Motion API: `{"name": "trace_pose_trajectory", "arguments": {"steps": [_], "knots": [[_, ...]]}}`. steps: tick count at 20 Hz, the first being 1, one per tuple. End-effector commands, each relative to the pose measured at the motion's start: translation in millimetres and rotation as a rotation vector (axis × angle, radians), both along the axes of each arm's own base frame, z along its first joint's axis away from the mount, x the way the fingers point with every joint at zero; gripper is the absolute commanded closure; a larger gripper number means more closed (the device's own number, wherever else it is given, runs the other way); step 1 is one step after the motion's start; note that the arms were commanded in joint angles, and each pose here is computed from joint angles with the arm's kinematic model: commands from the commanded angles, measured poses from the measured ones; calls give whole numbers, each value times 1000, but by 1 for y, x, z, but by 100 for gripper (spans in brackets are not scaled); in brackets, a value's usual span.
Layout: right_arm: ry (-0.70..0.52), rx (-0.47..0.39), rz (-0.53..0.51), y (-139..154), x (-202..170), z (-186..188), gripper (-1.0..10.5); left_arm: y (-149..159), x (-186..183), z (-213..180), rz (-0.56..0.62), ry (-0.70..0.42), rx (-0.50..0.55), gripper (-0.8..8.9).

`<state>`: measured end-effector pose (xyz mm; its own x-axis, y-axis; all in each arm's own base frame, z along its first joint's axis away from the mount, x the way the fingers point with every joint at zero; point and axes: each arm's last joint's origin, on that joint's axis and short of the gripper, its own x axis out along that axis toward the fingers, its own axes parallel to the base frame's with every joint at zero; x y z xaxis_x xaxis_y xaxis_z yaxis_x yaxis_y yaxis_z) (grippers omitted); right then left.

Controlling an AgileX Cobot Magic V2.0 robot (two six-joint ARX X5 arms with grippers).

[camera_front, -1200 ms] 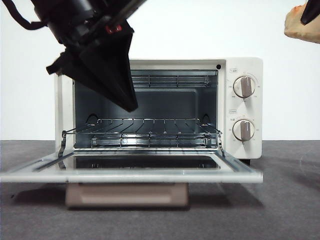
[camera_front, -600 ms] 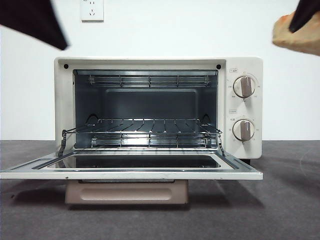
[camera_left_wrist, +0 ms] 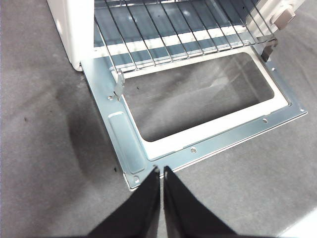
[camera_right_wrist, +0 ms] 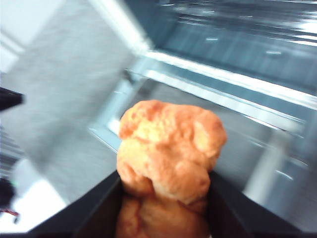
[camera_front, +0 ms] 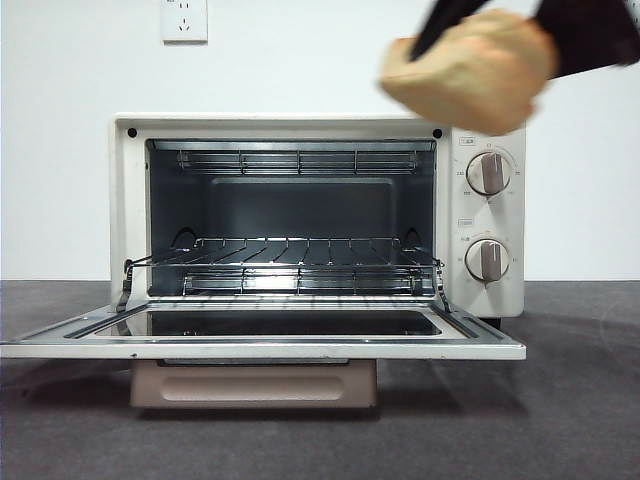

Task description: The left arm flap open the oven, the right arm pick bread and place it into oven, the left arm flap close the oven

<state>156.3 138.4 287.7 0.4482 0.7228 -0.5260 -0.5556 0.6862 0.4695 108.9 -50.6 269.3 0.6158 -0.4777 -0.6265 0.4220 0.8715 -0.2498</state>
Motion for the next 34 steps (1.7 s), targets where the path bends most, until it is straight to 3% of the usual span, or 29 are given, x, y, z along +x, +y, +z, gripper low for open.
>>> {"name": "trace_pose_trajectory", "arguments": {"steps": [1, 4, 8, 14, 18, 22, 28, 34], "knots": [[23, 67, 0, 22, 13, -3, 729, -1, 1, 2, -1, -6, -12, 797], [35, 112, -38, 47, 37, -22, 729, -1, 1, 2, -1, -6, -12, 797], [-14, 117, -175, 68, 64, -48, 729, -1, 1, 2, -1, -8, -12, 797], [-129, 119, -377, 79, 86, -67, 729, -1, 1, 2, -8, -11, -5, 797], [-157, 72, -471, 83, 95, -73, 715, -1, 1, 2, -9, -12, -4, 797], [-165, 59, -497, 84, 97, -76, 708, -1, 1, 2, -9, -11, -4, 797], [-166, 45, -497, 84, 97, -77, 559, -1, 1, 2, -11, -13, -2, 797], [-164, 49, -489, 84, 96, -77, 549, -1, 1, 2, -11, -12, -2, 797]]}}
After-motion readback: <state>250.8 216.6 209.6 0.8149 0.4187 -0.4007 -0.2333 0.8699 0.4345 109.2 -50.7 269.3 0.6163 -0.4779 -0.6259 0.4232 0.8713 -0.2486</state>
